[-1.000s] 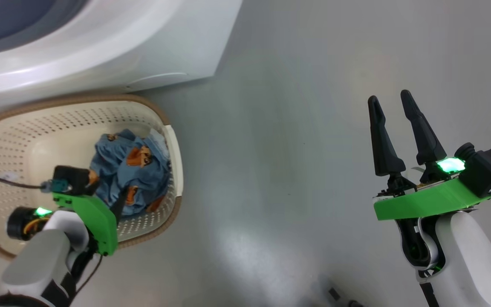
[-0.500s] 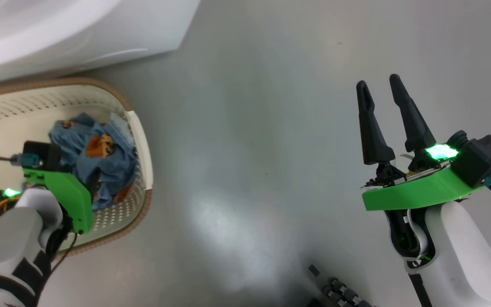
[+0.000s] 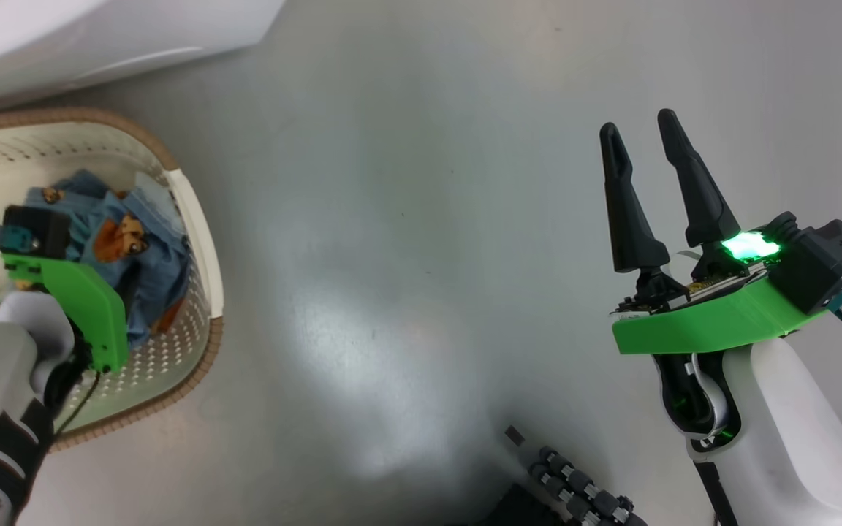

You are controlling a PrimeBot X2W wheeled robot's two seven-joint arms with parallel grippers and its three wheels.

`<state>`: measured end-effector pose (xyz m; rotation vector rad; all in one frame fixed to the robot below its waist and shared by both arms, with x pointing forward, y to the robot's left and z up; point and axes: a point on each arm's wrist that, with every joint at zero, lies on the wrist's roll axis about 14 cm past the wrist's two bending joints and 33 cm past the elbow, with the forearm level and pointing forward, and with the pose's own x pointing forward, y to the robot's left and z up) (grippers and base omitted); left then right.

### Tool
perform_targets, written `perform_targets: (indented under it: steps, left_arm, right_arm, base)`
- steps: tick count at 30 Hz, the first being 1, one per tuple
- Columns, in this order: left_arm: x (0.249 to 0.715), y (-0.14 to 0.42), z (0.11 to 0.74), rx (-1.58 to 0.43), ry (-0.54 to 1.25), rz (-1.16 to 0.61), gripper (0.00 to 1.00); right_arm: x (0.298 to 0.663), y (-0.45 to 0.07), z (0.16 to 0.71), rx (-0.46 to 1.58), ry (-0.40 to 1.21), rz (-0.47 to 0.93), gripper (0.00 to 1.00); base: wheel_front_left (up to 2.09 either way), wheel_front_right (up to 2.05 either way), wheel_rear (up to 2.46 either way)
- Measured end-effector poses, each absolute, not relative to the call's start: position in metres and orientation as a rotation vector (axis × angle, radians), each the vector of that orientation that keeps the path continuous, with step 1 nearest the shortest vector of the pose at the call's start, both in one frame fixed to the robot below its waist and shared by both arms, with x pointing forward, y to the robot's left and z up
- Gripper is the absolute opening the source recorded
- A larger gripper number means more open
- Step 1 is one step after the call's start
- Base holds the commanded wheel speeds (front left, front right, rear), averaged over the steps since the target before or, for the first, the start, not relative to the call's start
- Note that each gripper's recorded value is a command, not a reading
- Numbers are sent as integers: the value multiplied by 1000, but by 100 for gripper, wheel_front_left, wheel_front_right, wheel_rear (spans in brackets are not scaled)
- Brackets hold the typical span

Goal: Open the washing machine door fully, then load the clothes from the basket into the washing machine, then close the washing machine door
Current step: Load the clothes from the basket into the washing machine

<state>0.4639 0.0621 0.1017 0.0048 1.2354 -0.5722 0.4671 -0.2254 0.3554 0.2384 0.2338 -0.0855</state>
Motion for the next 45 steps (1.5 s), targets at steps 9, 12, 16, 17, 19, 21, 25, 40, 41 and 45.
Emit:
perform_targets:
  steps: [9, 12, 16, 17, 19, 21, 25, 40, 41, 45]
  left_arm:
    - [470, 65, 81, 21, 1280, -566, 100]
    - [467, 64, 78, 22, 1291, -569, 100]
    - [468, 62, 79, 24, 1291, -573, 26]
    - [469, 61, 80, 24, 1288, -574, 4]
    - [471, 61, 83, 20, 1283, -574, 0]
    - [473, 60, 87, 6, 1271, -566, 0]
    - [480, 58, 99, -24, 1230, -549, 0]
    - [495, 72, 167, -132, 993, -442, 0]
    - [495, 74, 173, -141, 971, -433, 0]
    - [494, 80, 196, -160, 898, -409, 0]
  right_arm:
    - [470, -221, 342, 236, 261, -74, 100]
    - [469, -222, 341, 232, 265, -77, 100]
    - [469, -222, 343, 231, 261, -78, 100]
    - [469, -222, 343, 232, 260, -77, 100]
    - [470, -221, 345, 234, 255, -75, 100]
    - [471, -220, 348, 237, 248, -72, 100]
    - [473, -218, 355, 243, 229, -64, 100]
    - [470, -221, 397, 231, 146, -40, 100]
    - [468, -221, 399, 231, 143, -39, 100]
    - [461, -220, 408, 232, 132, -29, 100]
  base:
    - [0, 0, 0]
    - [0, 0, 0]
    - [0, 0, 0]
    - [0, 0, 0]
    - [0, 0, 0]
    - [0, 0, 0]
    - [0, 0, 0]
    - [0, 0, 0]
    - [0, 0, 0]
    - [0, 0, 0]
